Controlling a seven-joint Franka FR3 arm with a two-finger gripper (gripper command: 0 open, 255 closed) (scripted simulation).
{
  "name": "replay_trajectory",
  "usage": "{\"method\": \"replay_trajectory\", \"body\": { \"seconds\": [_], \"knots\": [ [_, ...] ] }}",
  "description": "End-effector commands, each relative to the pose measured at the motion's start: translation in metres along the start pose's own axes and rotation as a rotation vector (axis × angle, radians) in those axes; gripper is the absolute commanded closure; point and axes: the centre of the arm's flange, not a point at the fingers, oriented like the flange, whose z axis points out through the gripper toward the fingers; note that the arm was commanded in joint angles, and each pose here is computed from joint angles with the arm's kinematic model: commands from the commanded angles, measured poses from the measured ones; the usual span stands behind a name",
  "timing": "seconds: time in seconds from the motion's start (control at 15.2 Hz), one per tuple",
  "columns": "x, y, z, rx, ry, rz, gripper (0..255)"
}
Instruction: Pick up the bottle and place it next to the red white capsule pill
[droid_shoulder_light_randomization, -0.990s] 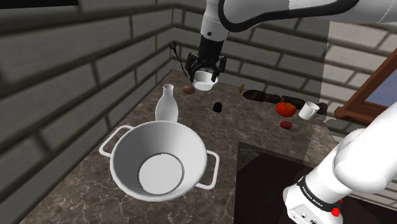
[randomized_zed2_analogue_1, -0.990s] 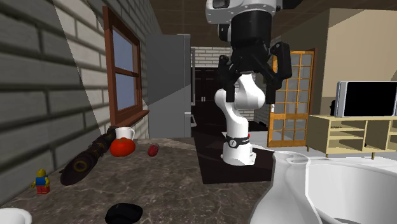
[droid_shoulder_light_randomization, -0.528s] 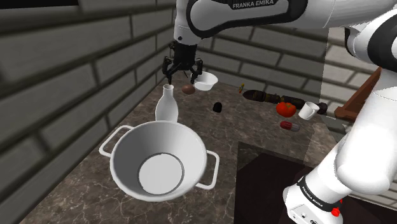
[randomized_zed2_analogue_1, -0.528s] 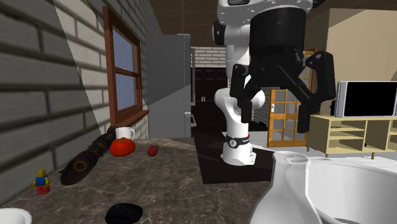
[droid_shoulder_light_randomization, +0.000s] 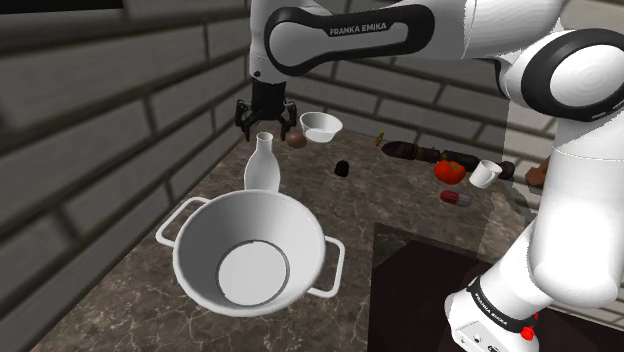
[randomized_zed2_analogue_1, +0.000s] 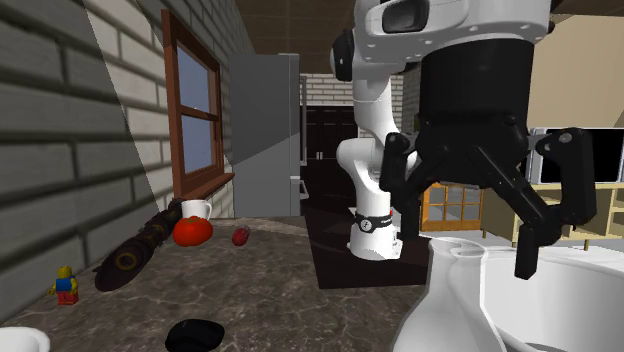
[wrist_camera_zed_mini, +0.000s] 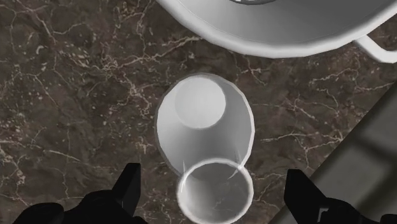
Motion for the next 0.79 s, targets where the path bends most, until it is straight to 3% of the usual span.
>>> {"method": "replay_trajectory", "body": {
  "seconds": [0.0, 0.59, 0.66, 0.73],
  "knots": [
    [0.0004, -0.0001, 0.0111, 0.0, 0.0, 0.0, 0],
    [0.0004, -0.0001, 0.0194, 0.0, 0.0, 0.0, 0],
    [0.0004, -0.0001, 0.0194, 0.0, 0.0, 0.0, 255],
    [0.0004, -0.0001, 0.0194, 0.0, 0.0, 0.0, 255]
  ]
}}
